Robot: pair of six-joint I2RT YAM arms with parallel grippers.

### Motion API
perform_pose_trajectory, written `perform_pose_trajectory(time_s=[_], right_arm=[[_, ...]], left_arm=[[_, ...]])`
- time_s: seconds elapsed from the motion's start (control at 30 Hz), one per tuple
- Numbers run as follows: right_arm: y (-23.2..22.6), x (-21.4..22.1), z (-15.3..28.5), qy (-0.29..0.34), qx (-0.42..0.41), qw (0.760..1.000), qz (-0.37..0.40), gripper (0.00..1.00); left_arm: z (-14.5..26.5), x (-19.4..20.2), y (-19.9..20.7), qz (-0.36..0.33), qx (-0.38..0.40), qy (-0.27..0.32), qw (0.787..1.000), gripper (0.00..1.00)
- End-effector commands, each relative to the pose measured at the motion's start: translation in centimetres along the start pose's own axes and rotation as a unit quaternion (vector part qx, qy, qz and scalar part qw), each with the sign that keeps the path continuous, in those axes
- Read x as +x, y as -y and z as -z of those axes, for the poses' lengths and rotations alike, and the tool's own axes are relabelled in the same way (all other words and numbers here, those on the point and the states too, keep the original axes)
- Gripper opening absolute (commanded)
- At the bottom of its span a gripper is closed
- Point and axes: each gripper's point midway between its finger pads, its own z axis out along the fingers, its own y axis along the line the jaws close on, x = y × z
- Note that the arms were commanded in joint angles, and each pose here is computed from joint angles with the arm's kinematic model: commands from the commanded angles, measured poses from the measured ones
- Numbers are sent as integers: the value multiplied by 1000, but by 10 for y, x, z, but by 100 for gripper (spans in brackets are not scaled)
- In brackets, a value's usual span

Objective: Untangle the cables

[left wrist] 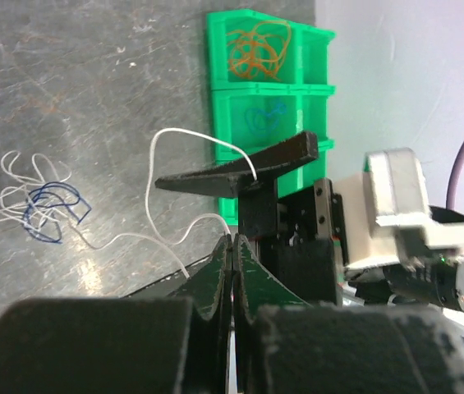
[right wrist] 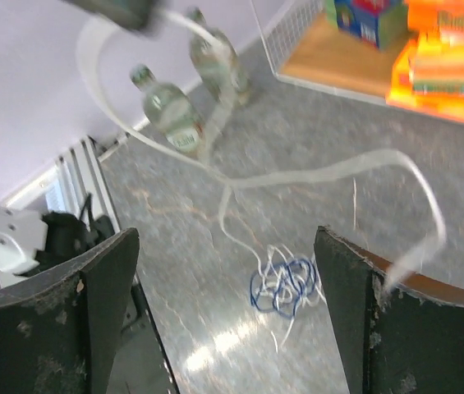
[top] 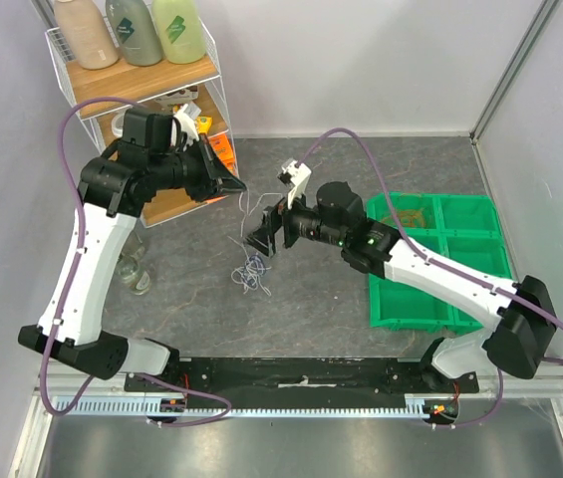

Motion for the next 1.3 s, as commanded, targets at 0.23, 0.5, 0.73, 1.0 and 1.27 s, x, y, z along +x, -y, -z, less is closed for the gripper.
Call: perform_pose_trajectory(time_s=[0.23, 0.5, 0.73, 1.0, 1.27], right_arm=[[-26, -98, -23, 120, 32, 990, 73, 79], [-16, -95, -29, 114, 69, 991, 16, 0], [-25, -152, -6, 136, 80, 984, -79, 0], [-62, -229, 23, 199, 11, 969, -149, 0], [-95, -271, 47, 235, -50, 957, -162, 0]], left_arm=[[16, -15, 48, 28, 64, -16, 997, 2], [31, -38, 39, -45, 27, 56, 997, 35], [48, -19, -59, -62, -133, 162, 976, 88], [-30, 64, -112, -79, -65, 42, 994, 85], [-86, 87, -100, -124, 38, 6, 991, 91]])
